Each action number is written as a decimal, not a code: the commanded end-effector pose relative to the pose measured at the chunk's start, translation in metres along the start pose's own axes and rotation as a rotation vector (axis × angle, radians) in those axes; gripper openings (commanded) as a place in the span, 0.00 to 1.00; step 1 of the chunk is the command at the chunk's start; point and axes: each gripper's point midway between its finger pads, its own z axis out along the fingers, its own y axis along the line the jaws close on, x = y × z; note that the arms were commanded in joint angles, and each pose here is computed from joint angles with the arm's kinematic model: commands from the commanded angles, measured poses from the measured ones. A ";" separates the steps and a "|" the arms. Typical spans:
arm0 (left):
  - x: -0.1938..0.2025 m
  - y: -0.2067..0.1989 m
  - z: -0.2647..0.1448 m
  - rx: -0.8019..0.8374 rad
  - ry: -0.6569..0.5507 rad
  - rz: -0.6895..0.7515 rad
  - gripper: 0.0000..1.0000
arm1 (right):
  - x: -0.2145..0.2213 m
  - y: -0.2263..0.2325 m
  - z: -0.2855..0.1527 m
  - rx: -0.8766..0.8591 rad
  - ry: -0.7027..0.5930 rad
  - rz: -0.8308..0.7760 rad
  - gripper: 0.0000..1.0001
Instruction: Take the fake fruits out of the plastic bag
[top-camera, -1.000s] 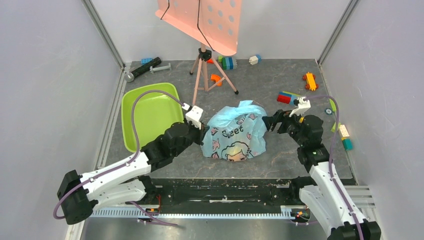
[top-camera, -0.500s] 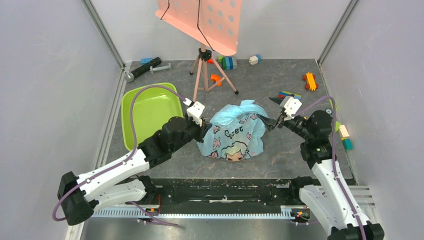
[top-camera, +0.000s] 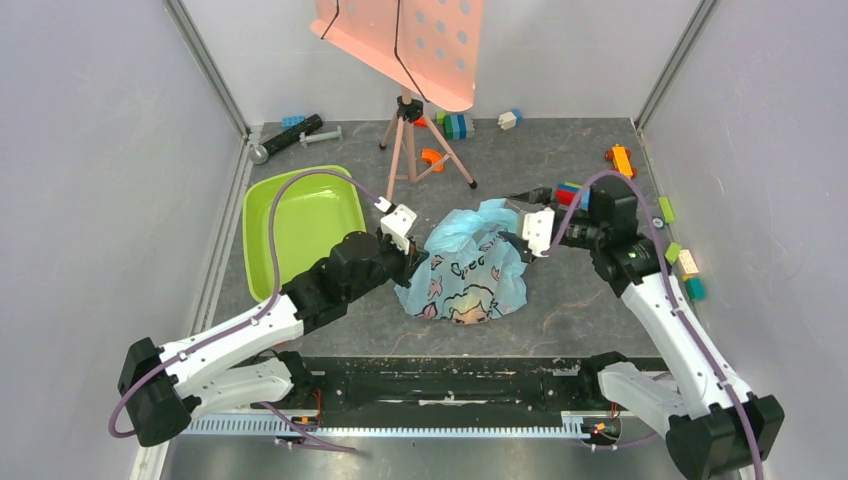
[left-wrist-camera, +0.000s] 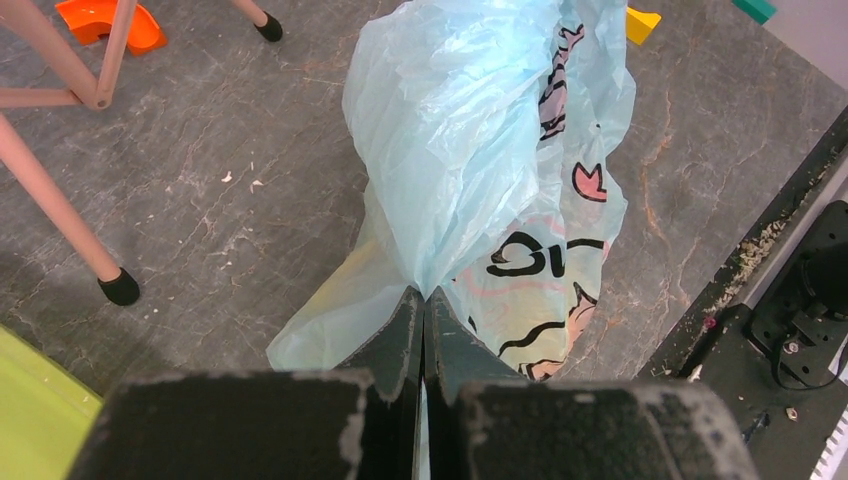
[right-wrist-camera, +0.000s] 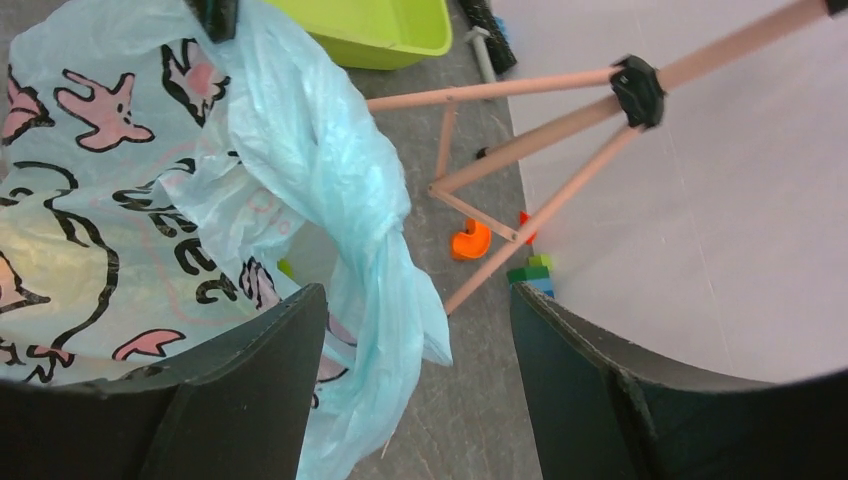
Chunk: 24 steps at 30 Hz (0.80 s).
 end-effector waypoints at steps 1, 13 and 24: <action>-0.033 -0.007 -0.002 0.037 -0.084 0.035 0.02 | -0.006 0.002 0.012 -0.092 0.018 -0.115 0.70; -0.031 -0.007 -0.005 0.040 -0.088 0.041 0.02 | 0.029 0.002 0.033 -0.096 0.163 -0.098 0.57; -0.033 -0.004 -0.009 0.029 -0.101 0.042 0.02 | 0.051 0.003 0.033 -0.090 0.258 -0.056 0.31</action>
